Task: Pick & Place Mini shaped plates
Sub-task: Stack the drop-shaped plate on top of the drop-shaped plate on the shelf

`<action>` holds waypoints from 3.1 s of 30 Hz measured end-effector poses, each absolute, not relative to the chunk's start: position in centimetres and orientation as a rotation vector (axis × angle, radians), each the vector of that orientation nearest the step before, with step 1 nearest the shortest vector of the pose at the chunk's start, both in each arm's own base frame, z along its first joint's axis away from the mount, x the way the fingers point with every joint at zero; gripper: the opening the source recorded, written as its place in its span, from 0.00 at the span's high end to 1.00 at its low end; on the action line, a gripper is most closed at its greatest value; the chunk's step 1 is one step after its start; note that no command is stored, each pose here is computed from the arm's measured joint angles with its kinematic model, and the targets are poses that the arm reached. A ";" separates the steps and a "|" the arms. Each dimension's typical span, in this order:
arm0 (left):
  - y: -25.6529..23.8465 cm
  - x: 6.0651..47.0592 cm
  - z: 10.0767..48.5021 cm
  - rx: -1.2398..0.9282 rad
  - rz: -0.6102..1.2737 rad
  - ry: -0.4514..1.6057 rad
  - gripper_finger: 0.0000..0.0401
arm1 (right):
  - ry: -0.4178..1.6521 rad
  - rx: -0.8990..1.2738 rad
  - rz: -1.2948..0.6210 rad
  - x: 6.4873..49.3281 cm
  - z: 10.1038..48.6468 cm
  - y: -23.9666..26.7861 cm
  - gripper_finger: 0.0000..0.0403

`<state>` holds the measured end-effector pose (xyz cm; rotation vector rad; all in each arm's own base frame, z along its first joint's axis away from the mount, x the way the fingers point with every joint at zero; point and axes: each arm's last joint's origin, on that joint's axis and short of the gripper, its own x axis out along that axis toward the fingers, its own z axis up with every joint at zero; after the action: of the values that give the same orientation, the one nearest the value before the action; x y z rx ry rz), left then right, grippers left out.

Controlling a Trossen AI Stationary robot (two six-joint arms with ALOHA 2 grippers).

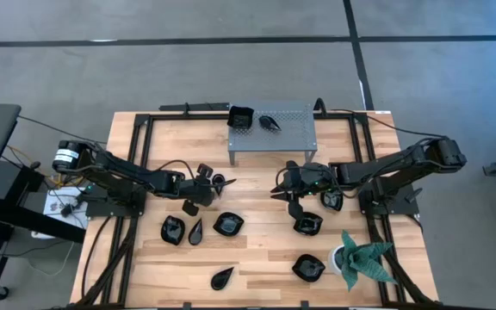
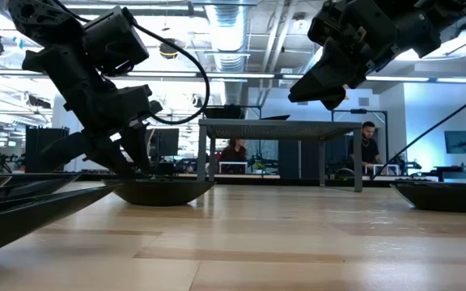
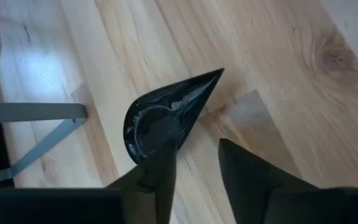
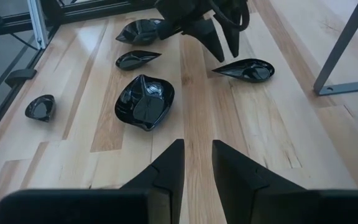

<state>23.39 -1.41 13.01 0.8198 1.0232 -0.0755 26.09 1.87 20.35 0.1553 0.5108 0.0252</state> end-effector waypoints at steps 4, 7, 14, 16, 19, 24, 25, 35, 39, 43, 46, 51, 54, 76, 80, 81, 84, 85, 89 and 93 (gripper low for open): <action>-1.2 23.6 13.0 0.772 -0.127 0.997 0.63 | 0.511 0.155 0.025 26.1 20.3 1.9 0.81; -0.7 23.8 13.2 0.731 -0.140 0.967 0.61 | 0.511 0.155 0.025 26.1 20.3 1.9 0.81; 0.5 24.2 13.4 0.653 -0.171 0.905 0.62 | 0.511 0.155 0.025 26.1 20.3 1.9 0.81; 0.5 24.3 13.4 0.647 -0.183 0.901 0.63 | 0.511 0.155 0.025 26.1 20.3 1.9 0.81; 0.5 24.3 13.4 0.645 -0.187 0.900 0.65 | 0.511 0.154 0.025 26.1 20.3 1.9 0.81; 0.5 24.3 13.4 0.646 -0.186 0.900 0.67 | 0.511 0.154 0.025 26.1 20.3 1.9 0.81; 0.5 24.3 13.4 0.646 -0.186 0.901 0.67 | 0.511 0.154 0.025 26.1 20.3 1.9 0.81; 0.6 24.8 11.6 0.667 -0.165 0.962 0.67 | 0.511 0.154 0.025 26.1 20.3 1.9 0.81; 0.7 24.9 11.8 0.685 -0.128 0.950 0.70 | 0.511 0.154 0.025 26.1 20.3 1.9 0.81; 0.8 24.9 11.9 0.699 -0.117 0.945 0.79 | 0.511 0.154 0.025 26.1 20.3 1.9 0.81; 0.8 24.9 11.9 0.700 -0.118 0.944 0.90 | 0.511 0.154 0.025 26.1 20.3 1.9 0.81; 0.5 25.0 12.1 0.707 -0.119 0.922 0.98 | 0.511 0.154 0.025 26.1 20.3 1.9 0.81; -0.5 25.4 12.9 0.735 -0.120 0.875 0.98 | 0.511 0.154 0.025 26.1 20.3 1.9 0.81; 5.8 35.9 30.7 0.817 0.028 0.419 0.98 | 0.566 0.240 0.026 25.8 19.9 2.7 0.81; 9.4 37.0 29.9 0.786 -0.001 0.448 0.98 | 0.661 0.289 0.030 25.1 19.2 3.8 0.81; 10.1 37.1 29.7 0.775 -0.010 0.449 0.98 | 0.681 0.296 0.028 25.0 19.1 4.2 0.81; 12.0 37.5 28.8 0.769 -0.029 0.462 0.98 | 0.722 0.269 -0.002 24.4 18.7 5.5 0.81; 12.5 37.7 28.5 0.769 -0.027 0.473 0.98 | 0.736 0.263 -0.015 24.1 18.7 6.0 0.81; 13.7 38.0 28.5 0.767 -0.004 0.477 0.98 | 0.757 0.239 -0.054 22.3 19.2 7.9 0.81; 14.3 38.7 28.8 0.758 -0.039 0.442 0.98 | 0.670 0.131 -0.178 20.0 20.6 9.1 0.81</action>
<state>38.74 14.28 28.76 0.7581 0.4421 -0.0386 20.04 9.05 20.56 0.1312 0.6700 -0.1779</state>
